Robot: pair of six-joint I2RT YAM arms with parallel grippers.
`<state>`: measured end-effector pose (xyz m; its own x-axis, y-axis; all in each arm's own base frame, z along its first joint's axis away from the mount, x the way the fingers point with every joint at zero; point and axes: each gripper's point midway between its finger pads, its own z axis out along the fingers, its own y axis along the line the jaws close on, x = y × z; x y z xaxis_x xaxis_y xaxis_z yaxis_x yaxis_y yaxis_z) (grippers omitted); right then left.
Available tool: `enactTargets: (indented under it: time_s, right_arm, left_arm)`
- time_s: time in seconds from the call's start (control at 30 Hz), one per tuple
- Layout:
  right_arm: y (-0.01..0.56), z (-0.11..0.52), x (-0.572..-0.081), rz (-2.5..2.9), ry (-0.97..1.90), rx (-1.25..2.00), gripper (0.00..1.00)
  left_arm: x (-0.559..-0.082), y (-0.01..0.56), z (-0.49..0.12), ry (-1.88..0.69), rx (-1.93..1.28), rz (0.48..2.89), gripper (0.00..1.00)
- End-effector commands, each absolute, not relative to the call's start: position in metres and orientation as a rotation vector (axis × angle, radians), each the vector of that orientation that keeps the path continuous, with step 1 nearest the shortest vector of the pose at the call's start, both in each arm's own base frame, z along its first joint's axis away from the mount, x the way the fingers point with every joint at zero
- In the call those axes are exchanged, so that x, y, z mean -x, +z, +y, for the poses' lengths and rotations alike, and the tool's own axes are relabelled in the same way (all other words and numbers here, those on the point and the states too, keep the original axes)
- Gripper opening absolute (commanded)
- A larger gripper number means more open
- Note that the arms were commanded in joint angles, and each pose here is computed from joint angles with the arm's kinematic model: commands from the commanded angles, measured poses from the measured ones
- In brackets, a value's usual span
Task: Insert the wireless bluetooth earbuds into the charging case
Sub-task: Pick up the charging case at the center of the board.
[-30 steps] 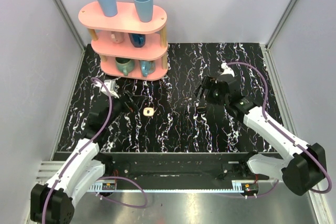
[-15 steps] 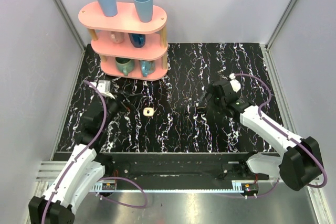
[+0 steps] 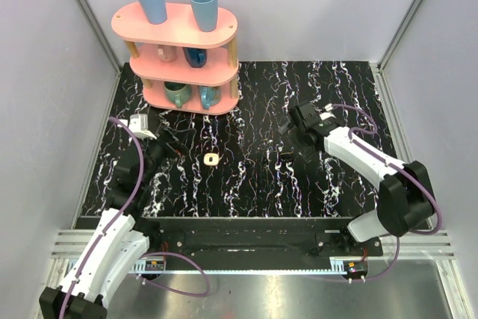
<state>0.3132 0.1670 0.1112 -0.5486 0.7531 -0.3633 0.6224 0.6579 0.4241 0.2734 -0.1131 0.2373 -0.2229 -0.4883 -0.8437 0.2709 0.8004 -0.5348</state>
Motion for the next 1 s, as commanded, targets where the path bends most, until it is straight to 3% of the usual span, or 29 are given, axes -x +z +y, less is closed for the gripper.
enactTargets:
  time_s: [0.0,0.27,0.97]
  right_arm:
    - [0.102,0.175,-0.302,2.383,0.346,-1.295,1.0]
    - [0.079,0.168,-0.291,2.285,0.263,-1.634,1.0]
    - [0.064,0.169,-0.292,2.267,0.212,-1.727,1.0]
  left_arm:
    - [-0.275,0.253,-0.103,-0.67,0.222,1.618,0.99]
    - [-0.278,0.245,-0.103,-0.664,0.228,1.641,0.99]
    - [-0.271,0.249,-0.096,-0.631,0.23,1.619,0.99]
